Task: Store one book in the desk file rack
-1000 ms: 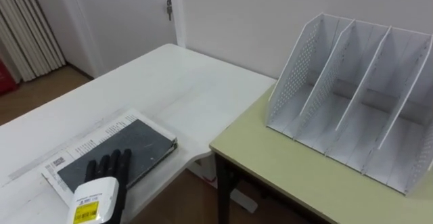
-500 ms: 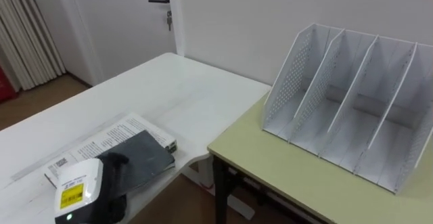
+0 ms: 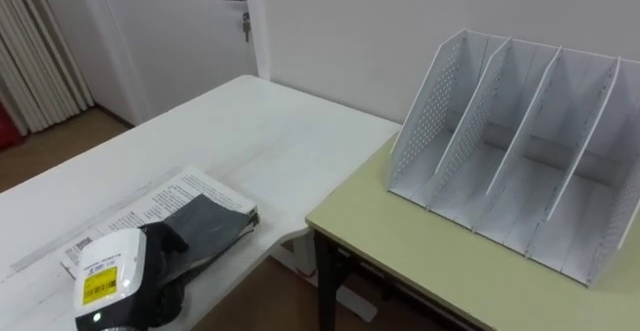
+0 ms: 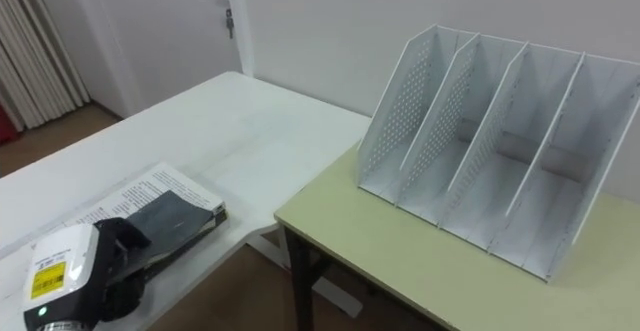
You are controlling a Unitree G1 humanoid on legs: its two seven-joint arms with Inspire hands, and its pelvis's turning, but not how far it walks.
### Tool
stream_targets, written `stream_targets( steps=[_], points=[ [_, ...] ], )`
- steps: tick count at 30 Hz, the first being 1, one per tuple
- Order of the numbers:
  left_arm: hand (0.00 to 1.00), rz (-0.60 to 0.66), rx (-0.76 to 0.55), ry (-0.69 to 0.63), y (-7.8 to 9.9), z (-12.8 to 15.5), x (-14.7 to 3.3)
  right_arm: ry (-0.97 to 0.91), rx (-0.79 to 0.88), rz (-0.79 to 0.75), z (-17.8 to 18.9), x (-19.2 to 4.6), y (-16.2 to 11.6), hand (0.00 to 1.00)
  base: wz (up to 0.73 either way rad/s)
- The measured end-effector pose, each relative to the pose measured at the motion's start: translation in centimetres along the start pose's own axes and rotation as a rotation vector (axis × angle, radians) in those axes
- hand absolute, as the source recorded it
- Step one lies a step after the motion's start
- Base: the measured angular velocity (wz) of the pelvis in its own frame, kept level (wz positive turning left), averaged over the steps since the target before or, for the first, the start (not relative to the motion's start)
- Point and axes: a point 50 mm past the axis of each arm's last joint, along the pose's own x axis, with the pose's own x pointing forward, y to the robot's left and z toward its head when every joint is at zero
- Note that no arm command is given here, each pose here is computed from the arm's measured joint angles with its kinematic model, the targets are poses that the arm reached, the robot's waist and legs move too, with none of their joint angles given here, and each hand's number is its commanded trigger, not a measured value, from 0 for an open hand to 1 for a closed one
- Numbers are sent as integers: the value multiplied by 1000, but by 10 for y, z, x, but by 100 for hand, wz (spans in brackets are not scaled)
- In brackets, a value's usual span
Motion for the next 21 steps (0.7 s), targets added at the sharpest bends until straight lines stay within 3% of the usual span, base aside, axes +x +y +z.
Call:
stream_targets(
  steps=[6, 9, 16, 19, 21],
  points=[
    [100, 13, -36, 12, 3, 1, 1, 0, 0, 0, 0, 0, 0, 0, -1],
    [100, 25, -117, 33, 9, 3, 2, -8, 7, -1, 3, 0, 0, 0, 2],
    [100, 21, -466, 45, 35, 15, 11, -144, 168, 20, 33, -1, 0, 0, 8],
    [100, 28, -636, -34, 55, 32, 14, -210, 234, 86, 45, -3, 9, 0, 24],
    [100, 6, -722, -72, 57, 37, 14, -255, 215, 125, 52, -5, 11, 0, 11]
  ],
)
